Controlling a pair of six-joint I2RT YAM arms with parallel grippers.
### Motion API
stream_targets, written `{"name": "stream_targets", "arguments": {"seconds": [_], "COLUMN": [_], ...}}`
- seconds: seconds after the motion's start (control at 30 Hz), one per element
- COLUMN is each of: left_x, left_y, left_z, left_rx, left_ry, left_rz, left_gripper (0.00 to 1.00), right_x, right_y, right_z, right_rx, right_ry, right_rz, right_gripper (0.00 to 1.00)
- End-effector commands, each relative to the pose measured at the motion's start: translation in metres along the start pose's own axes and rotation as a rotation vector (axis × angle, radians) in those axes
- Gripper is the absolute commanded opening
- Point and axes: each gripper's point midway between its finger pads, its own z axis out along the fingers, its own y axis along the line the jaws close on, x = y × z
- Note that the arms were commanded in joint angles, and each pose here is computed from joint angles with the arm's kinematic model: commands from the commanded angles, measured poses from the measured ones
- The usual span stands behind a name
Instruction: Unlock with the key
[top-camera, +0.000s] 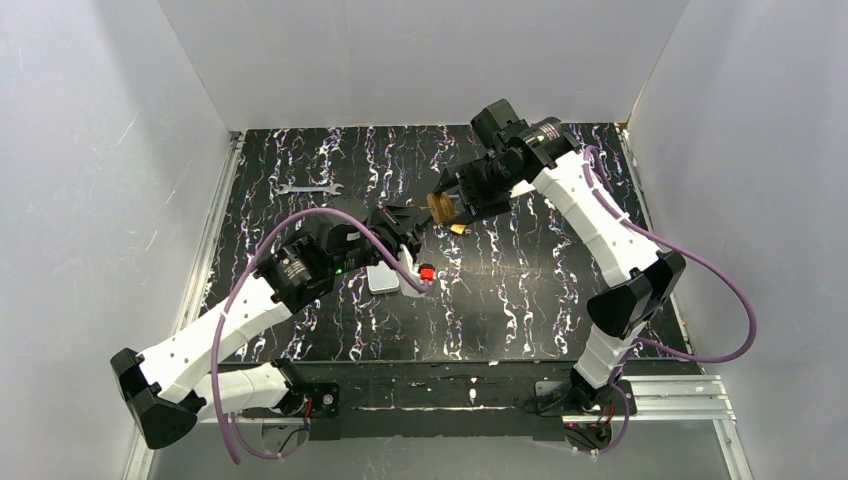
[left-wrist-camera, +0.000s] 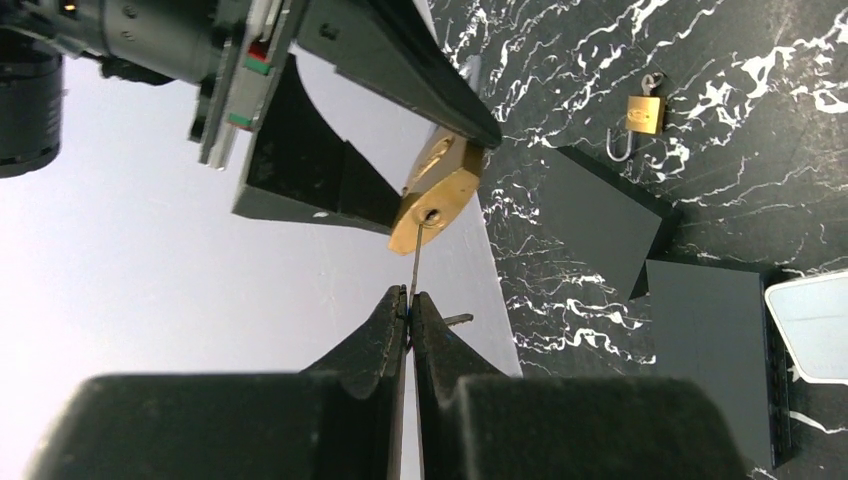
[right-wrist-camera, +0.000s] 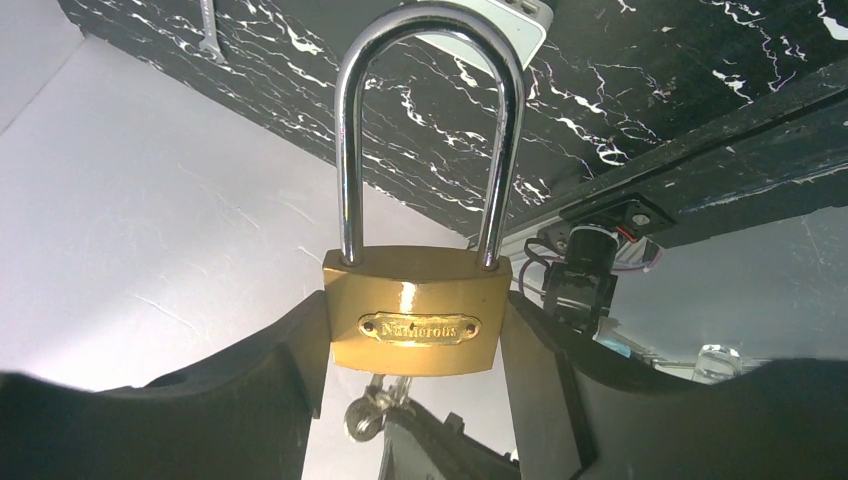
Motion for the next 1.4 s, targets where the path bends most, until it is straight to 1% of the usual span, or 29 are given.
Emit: {"name": "stream_targets", "arguments": {"seconds": [0.0, 0.13, 0.33, 0.57, 1.37], "left_x": [0.001, 0.001, 0.008, 0.010, 0.001], "left_y": [-0.006, -0.009, -0.006, 0.000, 0.002], "left_z": [0.000, 0.001, -0.003, -0.006, 0.002], "left_rx": [0.008, 0.007, -0.020, -0.039, -0.042], "left_ry": [0.007, 0.005, 0.053, 0.069, 0.058], "left_rz": [0.055, 0.092, 0.131, 0.144, 0.154], "left_gripper": [0.00, 0.00, 0.00, 0.00, 0.00], "right_x": [0.017, 0.019, 0.017, 0.017, 0.019], "right_y": [0.011, 0.012, 0.007, 0.007, 0.009], "right_z": [-0.024, -0.023, -0.022, -0.021, -0.015], "right_rx": [-0.094, -0.092, -0.066, -0.051, -0.053], "right_ry": [0.068, 0.079, 0.069, 0.068, 0.088], "right_rz": [0.002, 0.003, 0.001, -0.006, -0.013], "right_gripper": [0.01, 0.01, 0.01, 0.01, 0.01]}}
